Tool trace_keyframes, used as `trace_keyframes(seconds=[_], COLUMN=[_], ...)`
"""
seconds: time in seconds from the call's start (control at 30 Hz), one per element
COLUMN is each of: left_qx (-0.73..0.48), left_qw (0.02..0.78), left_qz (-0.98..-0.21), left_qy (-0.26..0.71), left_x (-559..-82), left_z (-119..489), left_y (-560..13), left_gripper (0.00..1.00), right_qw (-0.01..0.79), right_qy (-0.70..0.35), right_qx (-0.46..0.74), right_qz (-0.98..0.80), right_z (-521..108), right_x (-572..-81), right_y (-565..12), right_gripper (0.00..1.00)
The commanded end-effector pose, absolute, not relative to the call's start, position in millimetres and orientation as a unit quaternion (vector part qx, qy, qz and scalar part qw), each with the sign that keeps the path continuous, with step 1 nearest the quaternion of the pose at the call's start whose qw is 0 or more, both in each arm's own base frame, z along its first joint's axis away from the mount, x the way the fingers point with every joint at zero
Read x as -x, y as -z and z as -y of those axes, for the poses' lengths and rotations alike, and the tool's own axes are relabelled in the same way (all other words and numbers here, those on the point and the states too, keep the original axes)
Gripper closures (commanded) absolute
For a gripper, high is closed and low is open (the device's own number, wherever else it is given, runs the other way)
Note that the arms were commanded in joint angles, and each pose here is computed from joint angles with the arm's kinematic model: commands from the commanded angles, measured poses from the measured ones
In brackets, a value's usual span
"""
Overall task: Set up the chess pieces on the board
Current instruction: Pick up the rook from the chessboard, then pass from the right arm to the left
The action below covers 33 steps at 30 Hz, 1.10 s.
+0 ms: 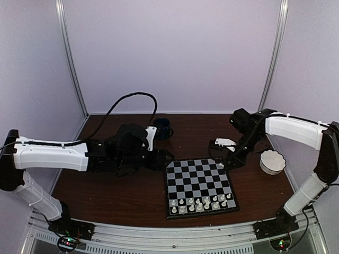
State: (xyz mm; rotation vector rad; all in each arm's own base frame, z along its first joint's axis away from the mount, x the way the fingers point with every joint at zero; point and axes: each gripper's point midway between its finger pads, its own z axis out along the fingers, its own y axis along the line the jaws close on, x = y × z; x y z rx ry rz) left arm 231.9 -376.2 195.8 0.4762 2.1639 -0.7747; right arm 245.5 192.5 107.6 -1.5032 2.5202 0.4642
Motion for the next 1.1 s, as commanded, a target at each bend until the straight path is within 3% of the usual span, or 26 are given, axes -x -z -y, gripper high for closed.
trace_keyframes(seconds=[0.0,0.43,1.07], left_qx=[-0.199,-0.176,-0.162], left_qw=[0.401,0.321,0.243], left_qz=[-0.798,-0.715,-0.707], left_qy=[0.403,0.595,0.644], left_x=[-233,-220,-206], left_z=[420,514,541], left_y=[-235,-257,-243], left_gripper=[0.41,0.42,0.58], right_qw=[0.143,0.178,0.196], right_qy=[-0.29,-0.378,-0.343], right_qx=[0.525,0.54,0.527], right_qz=[-0.788,-0.731,-0.752], right_z=[-227,-251,-251], right_x=[-217,-186,-202], right_y=[-167,-221,-216], right_gripper=[0.82,0.8,0.81])
